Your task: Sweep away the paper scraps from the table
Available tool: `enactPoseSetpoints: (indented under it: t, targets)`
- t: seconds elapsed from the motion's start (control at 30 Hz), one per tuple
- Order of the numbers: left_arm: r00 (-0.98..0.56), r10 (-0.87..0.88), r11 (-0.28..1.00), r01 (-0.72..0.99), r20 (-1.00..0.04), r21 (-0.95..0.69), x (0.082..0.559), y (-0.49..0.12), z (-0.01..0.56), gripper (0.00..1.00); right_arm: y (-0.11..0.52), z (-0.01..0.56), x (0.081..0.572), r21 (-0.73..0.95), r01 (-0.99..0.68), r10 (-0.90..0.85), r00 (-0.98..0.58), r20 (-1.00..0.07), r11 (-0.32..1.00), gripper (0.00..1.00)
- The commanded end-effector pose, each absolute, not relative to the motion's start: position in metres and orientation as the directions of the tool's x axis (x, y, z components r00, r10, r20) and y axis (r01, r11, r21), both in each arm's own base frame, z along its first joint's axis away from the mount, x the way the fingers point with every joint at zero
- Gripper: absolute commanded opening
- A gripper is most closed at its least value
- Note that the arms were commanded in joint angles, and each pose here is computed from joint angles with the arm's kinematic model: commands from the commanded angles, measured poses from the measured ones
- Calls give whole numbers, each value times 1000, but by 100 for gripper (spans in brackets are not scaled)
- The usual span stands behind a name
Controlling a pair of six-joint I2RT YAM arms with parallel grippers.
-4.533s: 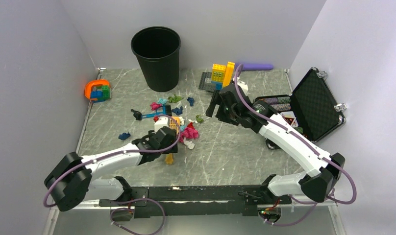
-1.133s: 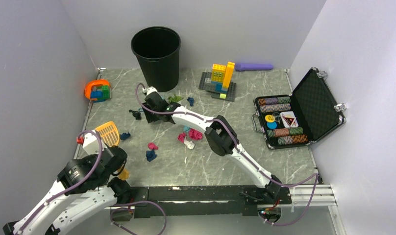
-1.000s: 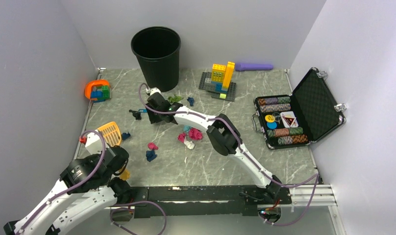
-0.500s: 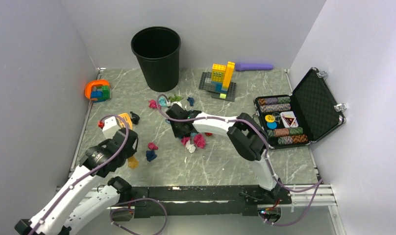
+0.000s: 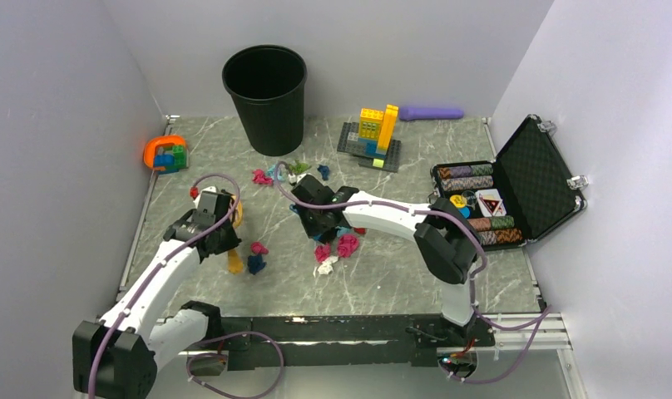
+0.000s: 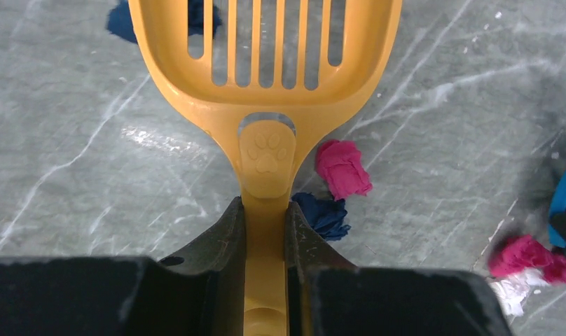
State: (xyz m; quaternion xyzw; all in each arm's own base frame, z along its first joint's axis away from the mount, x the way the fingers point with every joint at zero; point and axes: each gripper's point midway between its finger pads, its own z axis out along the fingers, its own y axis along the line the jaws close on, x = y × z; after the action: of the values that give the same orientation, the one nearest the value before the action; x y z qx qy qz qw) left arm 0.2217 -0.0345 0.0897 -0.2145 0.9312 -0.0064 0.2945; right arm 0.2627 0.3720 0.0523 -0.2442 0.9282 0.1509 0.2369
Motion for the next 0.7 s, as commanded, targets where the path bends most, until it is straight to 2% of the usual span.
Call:
enactPoseSetpoints:
  t: [0.0,0.3,0.43,0.67]
  targets:
    - [-754,-342,940,-270,-561,-211,243,-56,97,17,390,121,272,220,-585,-351,-702,-619,781,0]
    - [-784,-285,948,-145,-551,-284,251,-78,117,76,369,158,257,335,-597,-288,-712,-640,729,0]
    - [-786,-290,921,-74,-547,-382,253,-99,142,88,363,166,248,359,-619,-300,-708,-639,699,0]
    - [-775,-390,778,11,-497,-628,260,-145,205,96,357,176,237,365,-664,-317,-677,-664,652,0]
